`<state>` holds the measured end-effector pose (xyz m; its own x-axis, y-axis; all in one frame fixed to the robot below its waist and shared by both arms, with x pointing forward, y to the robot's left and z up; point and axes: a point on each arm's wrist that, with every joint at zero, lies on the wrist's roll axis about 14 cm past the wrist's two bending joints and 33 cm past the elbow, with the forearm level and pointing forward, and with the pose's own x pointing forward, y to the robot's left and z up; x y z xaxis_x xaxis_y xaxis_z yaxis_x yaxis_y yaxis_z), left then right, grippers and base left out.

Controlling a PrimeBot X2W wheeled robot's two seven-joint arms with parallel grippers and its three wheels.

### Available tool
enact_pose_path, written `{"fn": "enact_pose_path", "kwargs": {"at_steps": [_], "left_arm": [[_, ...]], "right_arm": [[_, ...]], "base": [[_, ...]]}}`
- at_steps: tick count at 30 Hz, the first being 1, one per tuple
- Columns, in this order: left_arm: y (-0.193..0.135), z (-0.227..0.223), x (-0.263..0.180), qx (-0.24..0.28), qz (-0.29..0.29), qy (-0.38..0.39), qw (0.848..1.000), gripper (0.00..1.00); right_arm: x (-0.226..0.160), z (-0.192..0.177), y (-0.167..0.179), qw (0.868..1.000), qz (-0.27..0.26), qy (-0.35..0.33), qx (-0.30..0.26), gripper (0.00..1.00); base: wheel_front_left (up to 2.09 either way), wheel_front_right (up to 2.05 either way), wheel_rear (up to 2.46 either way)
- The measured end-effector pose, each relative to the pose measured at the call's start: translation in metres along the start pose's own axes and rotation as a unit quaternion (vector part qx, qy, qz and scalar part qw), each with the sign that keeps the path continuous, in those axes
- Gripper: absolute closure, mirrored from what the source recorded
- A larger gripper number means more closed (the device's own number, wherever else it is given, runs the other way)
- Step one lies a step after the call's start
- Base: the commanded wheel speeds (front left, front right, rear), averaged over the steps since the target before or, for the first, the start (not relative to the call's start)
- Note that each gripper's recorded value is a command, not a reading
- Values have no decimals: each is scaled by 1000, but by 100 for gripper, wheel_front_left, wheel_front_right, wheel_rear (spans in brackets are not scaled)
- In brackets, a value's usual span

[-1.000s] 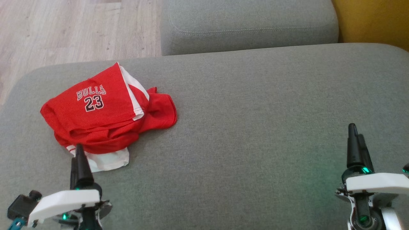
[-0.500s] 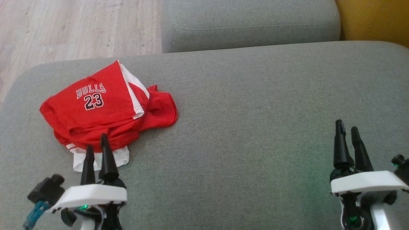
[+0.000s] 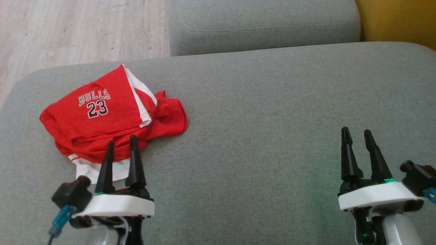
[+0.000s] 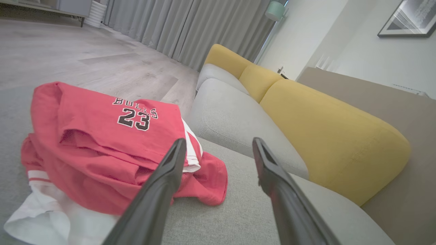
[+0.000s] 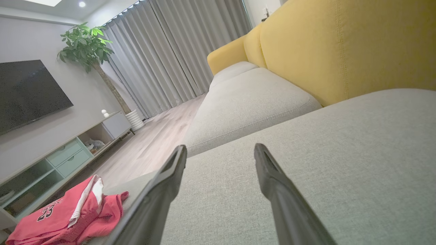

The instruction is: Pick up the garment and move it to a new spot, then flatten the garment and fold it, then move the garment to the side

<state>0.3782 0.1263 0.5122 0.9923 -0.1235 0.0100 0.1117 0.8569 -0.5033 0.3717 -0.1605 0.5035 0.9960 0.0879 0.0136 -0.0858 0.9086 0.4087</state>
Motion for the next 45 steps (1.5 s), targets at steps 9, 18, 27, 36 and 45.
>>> {"fn": "enact_pose_path", "kwargs": {"at_steps": [9, 18, 27, 36, 45], "left_arm": [[-15, -8, 1, 89, -31, 7, 996, 0], [-28, -19, 2, 196, -57, 12, 979, 0], [-33, -33, -3, 285, -79, 18, 955, 0], [-45, -27, 0, 262, -81, -3, 961, 0], [-37, -23, 0, 223, -64, -13, 973, 0]], "right_arm": [[0, 4, 5, 997, 12, -9, -72, 0], [0, 4, 10, 989, 26, -12, -146, 0], [0, 4, 19, 974, 46, -19, -221, 0], [-1, 10, 32, 961, 68, -37, -264, 0], [-3, 24, 28, 979, 54, -67, -182, 0]], "base": [[0, 0, 0], [0, 0, 0], [0, 0, 0], [0, 0, 0], [0, 0, 0]]}}
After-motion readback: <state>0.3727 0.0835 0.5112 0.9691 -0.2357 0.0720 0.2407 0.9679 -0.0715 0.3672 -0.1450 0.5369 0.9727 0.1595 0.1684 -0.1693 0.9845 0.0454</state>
